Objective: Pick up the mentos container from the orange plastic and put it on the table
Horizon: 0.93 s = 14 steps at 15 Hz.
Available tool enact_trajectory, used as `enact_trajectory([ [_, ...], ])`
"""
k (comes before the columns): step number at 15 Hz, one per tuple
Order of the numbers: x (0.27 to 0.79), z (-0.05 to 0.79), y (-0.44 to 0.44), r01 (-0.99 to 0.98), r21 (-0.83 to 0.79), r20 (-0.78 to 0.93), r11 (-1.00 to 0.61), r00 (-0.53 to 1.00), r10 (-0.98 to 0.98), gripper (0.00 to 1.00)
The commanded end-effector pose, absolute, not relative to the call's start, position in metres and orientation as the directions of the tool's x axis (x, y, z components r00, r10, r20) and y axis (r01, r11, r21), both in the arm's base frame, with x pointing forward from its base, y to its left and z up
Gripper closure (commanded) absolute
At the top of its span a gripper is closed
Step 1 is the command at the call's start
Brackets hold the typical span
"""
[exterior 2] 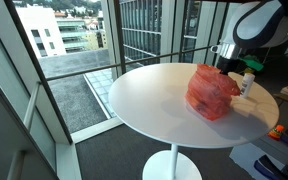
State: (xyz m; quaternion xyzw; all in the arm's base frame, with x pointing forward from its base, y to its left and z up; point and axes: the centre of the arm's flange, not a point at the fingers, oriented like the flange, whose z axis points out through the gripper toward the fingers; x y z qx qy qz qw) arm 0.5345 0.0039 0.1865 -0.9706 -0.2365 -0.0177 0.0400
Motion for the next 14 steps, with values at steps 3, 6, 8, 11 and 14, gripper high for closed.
enact_trajectory([
  [3, 0.5345, 0.1865, 0.004, 0.461, -0.069, 0.053, -0.885, 0.887, 0.458, 0.0],
  [6, 0.5345, 0.1865, 0.004, 0.461, -0.069, 0.053, -0.885, 0.887, 0.458, 0.0],
  [8, 0.5345, 0.1865, 0.004, 0.461, -0.069, 0.053, -0.885, 0.887, 0.458, 0.0],
  [11, 0.5345, 0.1865, 0.004, 0.461, -0.069, 0.053, -0.885, 0.887, 0.458, 0.0],
  [14, 0.5359, 0.1821, 0.0026, 0.453, -0.062, 0.034, -0.889, 0.891, 0.452, 0.0],
])
